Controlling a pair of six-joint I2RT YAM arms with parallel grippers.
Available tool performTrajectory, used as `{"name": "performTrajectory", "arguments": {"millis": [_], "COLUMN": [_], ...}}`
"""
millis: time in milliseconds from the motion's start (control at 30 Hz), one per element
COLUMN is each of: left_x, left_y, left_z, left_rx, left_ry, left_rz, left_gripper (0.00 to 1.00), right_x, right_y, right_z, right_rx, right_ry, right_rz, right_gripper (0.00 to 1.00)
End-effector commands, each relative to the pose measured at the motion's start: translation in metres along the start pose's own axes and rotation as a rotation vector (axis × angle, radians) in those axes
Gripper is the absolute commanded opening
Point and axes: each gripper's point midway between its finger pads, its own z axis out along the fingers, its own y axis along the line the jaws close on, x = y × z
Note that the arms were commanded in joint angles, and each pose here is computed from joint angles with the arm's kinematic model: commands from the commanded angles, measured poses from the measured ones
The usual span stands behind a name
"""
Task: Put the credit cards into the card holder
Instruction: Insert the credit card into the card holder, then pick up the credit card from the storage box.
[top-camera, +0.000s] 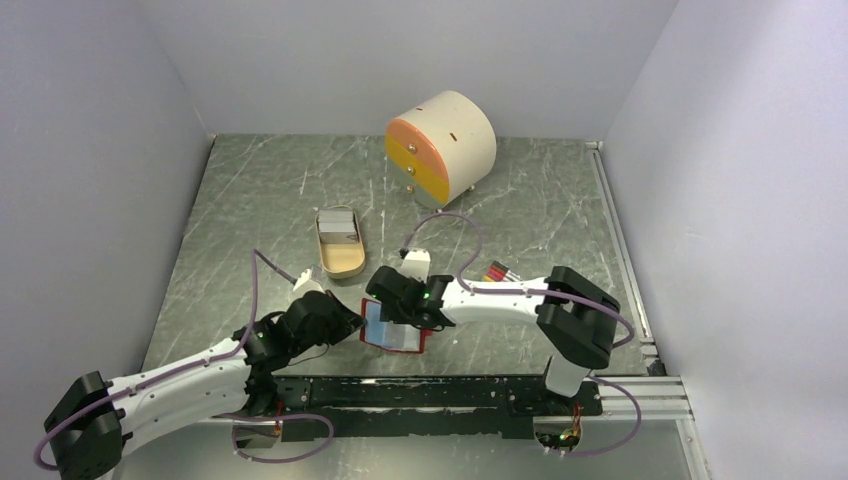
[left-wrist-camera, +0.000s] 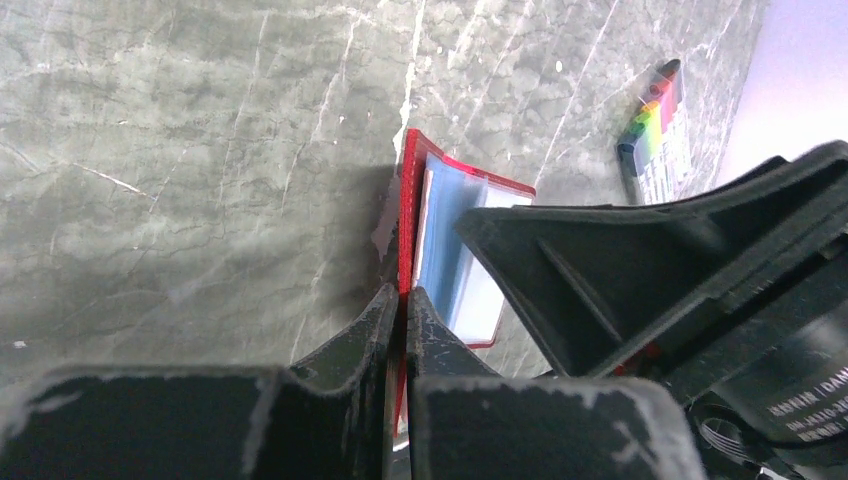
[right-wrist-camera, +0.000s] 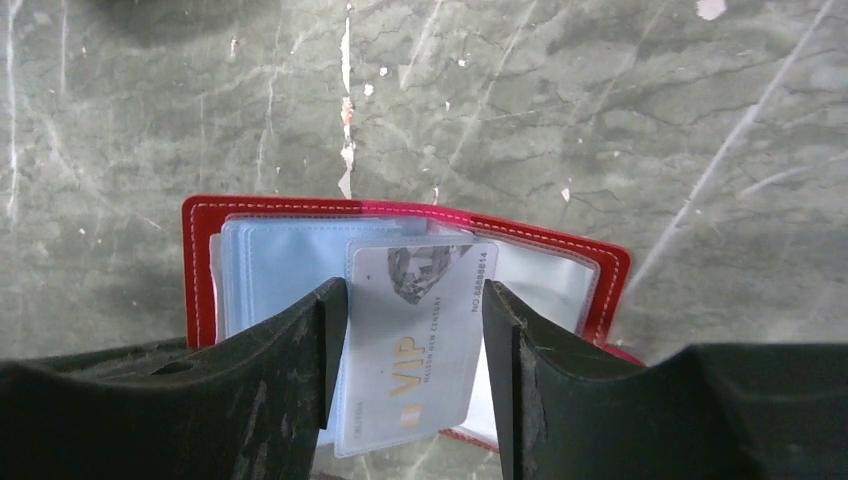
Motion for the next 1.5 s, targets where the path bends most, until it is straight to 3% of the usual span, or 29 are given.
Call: {"name": "performTrajectory", "arguments": {"millis": [0, 533, 833, 1033, 1200, 1400, 1467], "left_x": [-0.002, -0.001, -0.004, -0.008, -0.013, -0.016, -0.017], "left_y": [-0.004, 0.017, 0.028, 0.028, 0.032, 0.036, 0.037], "left_z": [-0.001, 0.002, -0.001, -0.004, -0.009, -0.014, -0.016], "left_rx": [0.008, -0.084, -0.132, -0.137, -0.159, -0.163, -0.166], "left_ry": [-0.013, -0.016, -0.037, -0.052, -0.074, -0.092, -0.096], "left_rz": [0.000, -0.004, -0.020, -0.018, -0.020, -0.038, -0.040], "left_gripper": [0.09, 0.09, 0.09, 0.09, 0.09, 0.09, 0.09], "right_x": [-0.002, 0.010, -0.031, -0.078, -0.118, -0.167, -0.172], "right_y": [-0.020, -0.067, -0.032, 0.005, 0.031, 0.067, 0.077], "right_z": [-0.013, -0.032, -0.043, -0.050, -0.033, -0.026, -0.012], "right_rx": [0.021, -0.025, -0.211, -0.461, -0.446, -0.488, -0.492], "right_ry": [-0.021, -0.023, -0.091, -0.184, -0.251, -0.481, -0.492], "right_rz": [-0.022, -0.059, -0.129, -0.302, -0.517, -0.742, -0.834], "right_gripper": [0.55, 0.54, 0.55, 0.57, 0.59, 0.63, 0.65]}}
